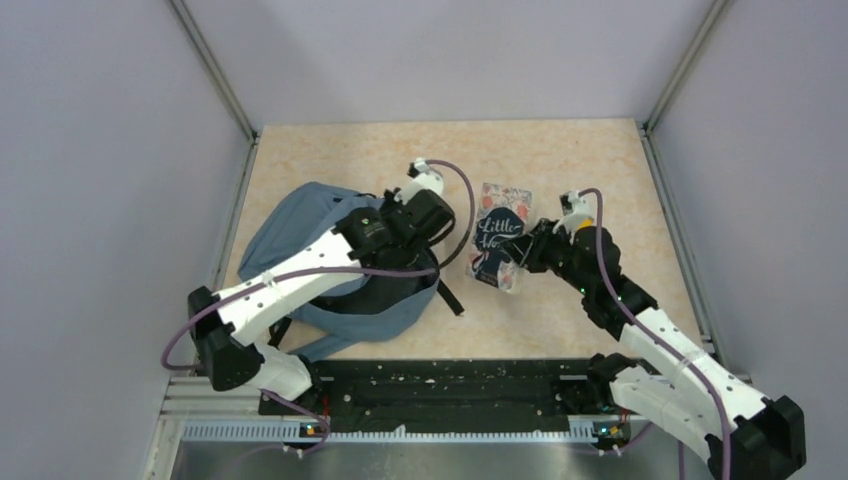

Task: Pack the student bag
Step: Place the book in the student bag, then move the student bag to the center of the board.

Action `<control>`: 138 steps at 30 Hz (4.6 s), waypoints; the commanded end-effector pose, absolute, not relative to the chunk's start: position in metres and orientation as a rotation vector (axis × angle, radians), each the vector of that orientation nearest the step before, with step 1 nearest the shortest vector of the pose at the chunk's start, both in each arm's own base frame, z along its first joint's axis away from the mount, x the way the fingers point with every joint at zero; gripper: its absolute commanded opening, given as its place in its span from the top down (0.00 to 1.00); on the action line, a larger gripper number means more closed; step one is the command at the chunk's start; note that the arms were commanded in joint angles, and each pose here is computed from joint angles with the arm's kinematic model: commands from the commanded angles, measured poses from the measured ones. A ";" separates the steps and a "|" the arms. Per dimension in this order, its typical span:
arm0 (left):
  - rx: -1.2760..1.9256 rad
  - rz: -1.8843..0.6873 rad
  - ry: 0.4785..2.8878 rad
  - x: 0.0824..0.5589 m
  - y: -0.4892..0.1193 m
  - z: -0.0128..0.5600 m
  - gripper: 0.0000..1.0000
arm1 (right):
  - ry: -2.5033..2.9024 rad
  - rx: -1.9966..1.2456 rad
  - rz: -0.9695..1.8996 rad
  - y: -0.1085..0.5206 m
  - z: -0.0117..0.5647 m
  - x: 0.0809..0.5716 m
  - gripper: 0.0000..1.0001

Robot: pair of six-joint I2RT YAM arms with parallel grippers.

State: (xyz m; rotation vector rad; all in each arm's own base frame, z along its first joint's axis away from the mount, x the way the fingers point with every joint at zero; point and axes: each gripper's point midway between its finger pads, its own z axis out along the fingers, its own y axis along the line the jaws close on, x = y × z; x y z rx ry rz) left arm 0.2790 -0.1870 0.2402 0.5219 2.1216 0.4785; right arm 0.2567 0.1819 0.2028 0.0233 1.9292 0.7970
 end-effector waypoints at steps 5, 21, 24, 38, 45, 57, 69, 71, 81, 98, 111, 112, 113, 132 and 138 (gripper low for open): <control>0.398 0.303 1.959 0.287 -0.161 0.309 1.00 | 1.777 0.076 1.450 0.264 0.261 0.232 1.00; 0.324 0.027 1.766 0.284 -0.148 0.310 1.00 | 1.921 -0.072 1.746 0.385 0.246 0.218 1.00; 0.330 -0.009 1.776 0.283 -0.151 0.306 1.00 | 1.907 -0.060 1.773 0.400 0.247 0.230 1.00; 0.361 -0.134 1.790 0.278 -0.167 0.293 1.00 | 1.800 0.271 1.783 0.460 0.213 0.313 1.00; 0.367 -0.189 1.772 0.274 -0.172 0.296 1.00 | 1.783 0.242 1.535 0.489 0.197 0.325 1.00; 0.369 -0.212 1.765 0.271 -0.173 0.298 1.00 | 1.863 0.150 1.417 0.533 0.142 0.329 0.86; 0.308 -0.106 1.776 0.278 -0.156 0.293 1.00 | 1.818 0.042 1.384 0.489 0.170 0.296 0.22; 0.300 -0.104 1.771 0.278 -0.154 0.295 1.00 | 1.822 0.055 1.367 0.474 0.173 0.290 0.15; 0.248 -0.070 1.754 0.279 -0.144 0.298 1.00 | 1.838 -0.050 1.230 0.396 0.190 0.247 0.12; 0.264 -0.091 1.754 0.278 -0.147 0.298 1.00 | 2.182 -0.208 0.786 0.356 0.115 0.249 0.34; 0.430 -0.159 1.745 0.274 -0.171 0.286 1.00 | 2.176 -0.201 0.611 0.331 0.113 0.293 1.00; 0.477 -0.192 1.741 0.272 -0.180 0.284 1.00 | 2.181 -0.188 0.590 0.319 0.113 0.300 1.00; 0.532 -0.233 1.741 0.269 -0.189 0.281 1.00 | 2.176 -0.172 0.580 0.307 0.118 0.306 1.00; 0.818 -0.769 1.818 0.224 -0.399 0.240 0.52 | 2.117 0.039 0.189 0.145 0.148 0.302 0.83; 0.599 -0.582 1.884 0.247 -0.352 0.226 0.31 | 1.964 0.178 0.173 0.115 0.177 0.292 0.49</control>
